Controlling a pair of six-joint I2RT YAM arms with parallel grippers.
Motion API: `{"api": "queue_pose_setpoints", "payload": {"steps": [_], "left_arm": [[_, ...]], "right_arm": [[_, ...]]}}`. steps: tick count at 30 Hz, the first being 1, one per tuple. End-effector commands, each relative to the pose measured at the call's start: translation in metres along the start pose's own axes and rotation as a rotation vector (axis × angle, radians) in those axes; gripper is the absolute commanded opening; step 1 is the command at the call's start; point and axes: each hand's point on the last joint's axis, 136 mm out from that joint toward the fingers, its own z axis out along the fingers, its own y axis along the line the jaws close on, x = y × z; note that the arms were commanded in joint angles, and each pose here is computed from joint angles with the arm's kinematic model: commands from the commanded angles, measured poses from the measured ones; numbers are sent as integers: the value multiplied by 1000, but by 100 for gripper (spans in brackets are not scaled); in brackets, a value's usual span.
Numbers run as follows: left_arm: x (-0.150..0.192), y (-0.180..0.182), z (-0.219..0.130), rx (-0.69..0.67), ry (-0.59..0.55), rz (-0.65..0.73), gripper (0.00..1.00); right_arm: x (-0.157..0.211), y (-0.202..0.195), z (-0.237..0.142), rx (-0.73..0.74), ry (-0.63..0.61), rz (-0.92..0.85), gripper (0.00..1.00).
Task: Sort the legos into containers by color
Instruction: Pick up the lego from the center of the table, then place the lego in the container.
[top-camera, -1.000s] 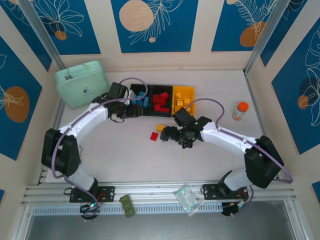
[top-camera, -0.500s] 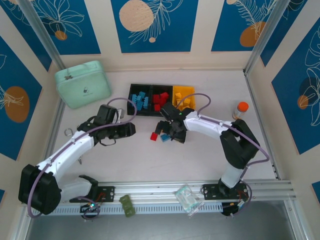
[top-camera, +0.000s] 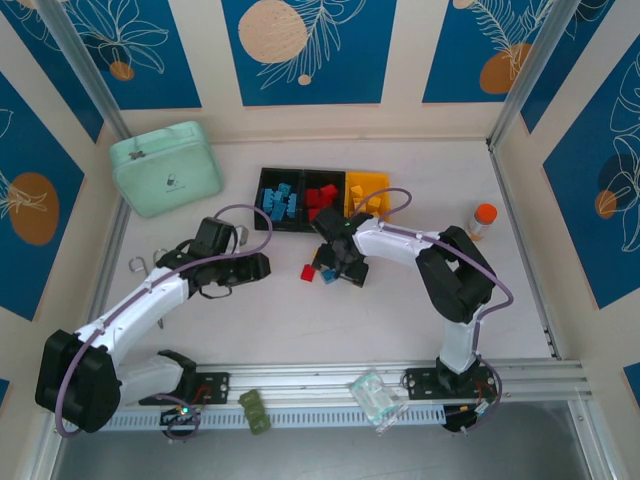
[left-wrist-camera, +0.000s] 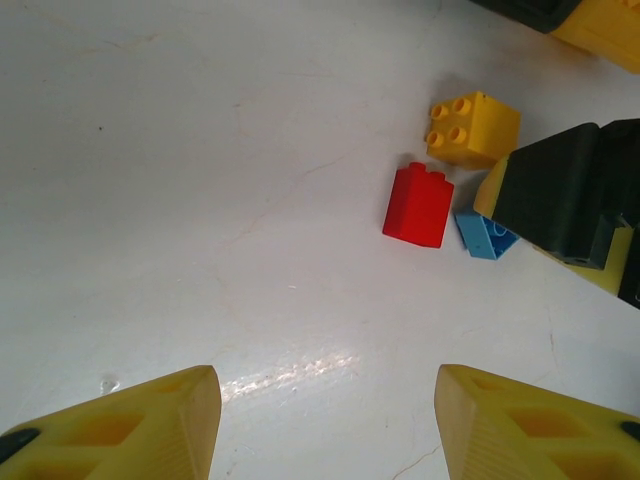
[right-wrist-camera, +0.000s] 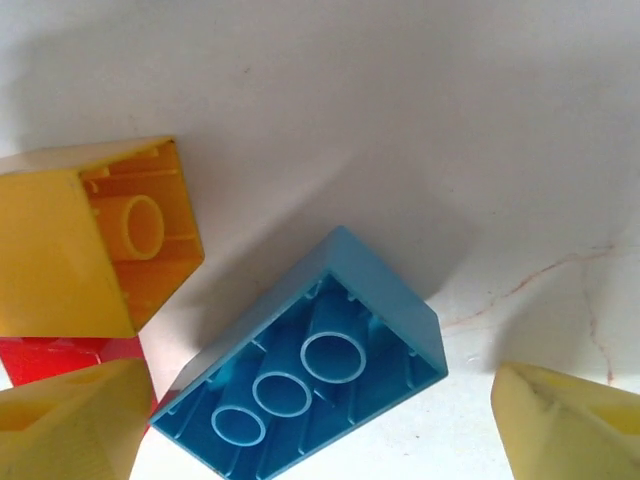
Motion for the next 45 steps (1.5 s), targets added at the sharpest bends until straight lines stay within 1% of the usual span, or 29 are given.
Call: {"api": "queue_pose_setpoints", "payload": {"steps": [1, 3, 7, 9, 11, 12, 19, 24, 30, 38, 45], "left_arm": [[4, -6, 3, 25, 10, -1, 58], [4, -8, 4, 29, 11, 3, 58], [7, -12, 6, 39, 18, 10, 58], [10, -14, 9, 45, 27, 11, 58], [12, -16, 12, 47, 34, 16, 58], [13, -16, 13, 46, 37, 16, 58], [16, -23, 17, 63, 42, 8, 58], [18, -20, 15, 70, 21, -34, 58], [27, -2, 7, 0, 5, -87, 59], [39, 11, -2, -19, -17, -151, 59], [48, 23, -11, -53, -29, -177, 59]], "right_arm": [[1, -17, 4, 55, -3, 25, 81], [2, -22, 3, 65, -10, 26, 78], [5, -33, 0, 79, -19, 23, 59], [7, -37, 0, 80, -18, 22, 43], [9, -40, 0, 80, -18, 18, 24], [10, -42, -1, 82, -18, 15, 22], [14, -45, -25, 95, -78, -60, 21], [12, -33, -52, 37, -120, -133, 21], [1, 3, -76, -64, -140, -232, 21], [-21, 67, -92, -174, -141, -338, 23], [-38, 117, -86, -237, -106, -388, 23]]}}
